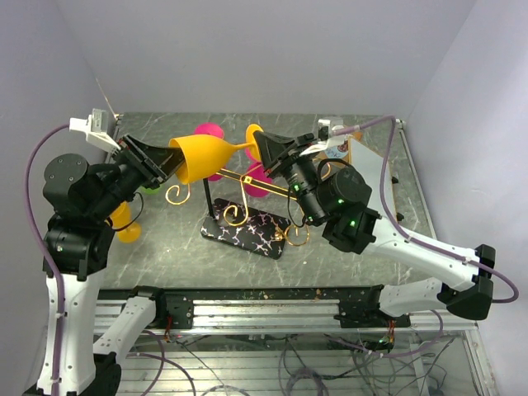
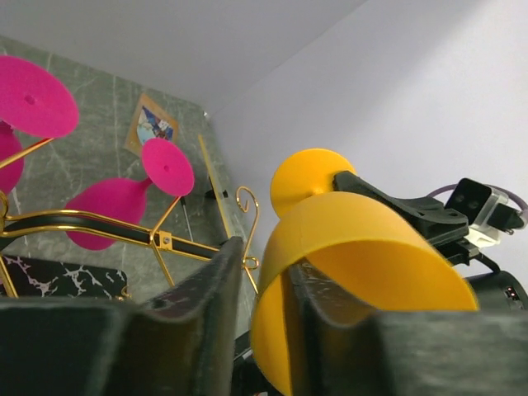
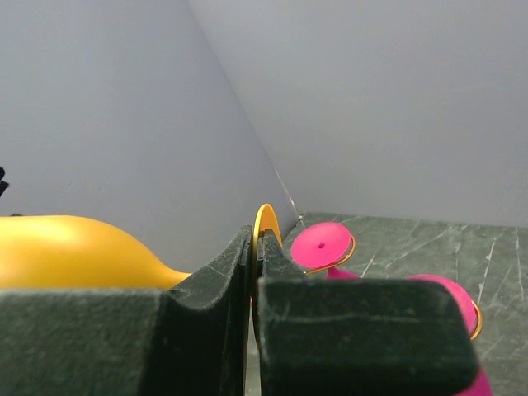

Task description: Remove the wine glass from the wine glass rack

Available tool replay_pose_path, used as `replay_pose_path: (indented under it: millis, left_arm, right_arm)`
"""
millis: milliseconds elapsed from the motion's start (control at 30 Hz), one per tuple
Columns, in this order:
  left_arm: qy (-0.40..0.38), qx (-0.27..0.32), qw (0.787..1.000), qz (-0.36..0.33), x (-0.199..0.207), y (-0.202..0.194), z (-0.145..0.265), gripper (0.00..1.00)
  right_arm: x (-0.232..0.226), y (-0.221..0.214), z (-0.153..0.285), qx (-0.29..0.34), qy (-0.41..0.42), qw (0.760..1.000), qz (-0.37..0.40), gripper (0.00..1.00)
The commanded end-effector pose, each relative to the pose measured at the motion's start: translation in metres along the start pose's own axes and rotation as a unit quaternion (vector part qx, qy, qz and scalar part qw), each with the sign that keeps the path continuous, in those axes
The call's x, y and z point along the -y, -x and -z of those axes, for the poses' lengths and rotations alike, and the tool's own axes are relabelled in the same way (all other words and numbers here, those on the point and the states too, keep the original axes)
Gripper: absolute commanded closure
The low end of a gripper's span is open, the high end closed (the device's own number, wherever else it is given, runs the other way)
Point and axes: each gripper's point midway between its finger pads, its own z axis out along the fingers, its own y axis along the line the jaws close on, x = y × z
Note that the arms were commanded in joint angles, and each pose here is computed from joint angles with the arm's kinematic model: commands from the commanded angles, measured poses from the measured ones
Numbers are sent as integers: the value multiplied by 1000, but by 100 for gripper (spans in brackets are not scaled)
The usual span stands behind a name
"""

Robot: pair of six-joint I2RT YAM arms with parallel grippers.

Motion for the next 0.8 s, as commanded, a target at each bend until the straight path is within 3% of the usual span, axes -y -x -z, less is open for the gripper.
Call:
replay_pose_path:
  millis: [0,133,167,233,333,467,600,767]
  left_arm:
    - [3,-5,1000,-24,8,1,8,72]
    - [7,19,999,-27,9,7,13,93]
    - [11,22,999,-28,9,8,14,93]
    - [34,28,998,-39,3,11,19,93]
    - [96,59,992,-59,-9,20,35,93]
    - [158,119,977,-79,-17,40,62,93]
    - [278,211,932,-99,-45,67,111,93]
    - [368,228,892,-133,-69,74,142,93]
  right_arm:
    - [-7,9,-1,11,14,1000,-19,100]
    - [-10,10,0,10,25,999,-20,100]
    - [-11,9,0,10,27,999,-19,100]
    - [-11,9,2,11,33,999,-16,87]
    - [-12,9,6,16,45,999,-7,59]
    - [-12,10,7,14,48,999,6,42]
    - [-13,15,11,15,51,999,-10,39]
    - [-12,19,15,16,54,998,-10,38]
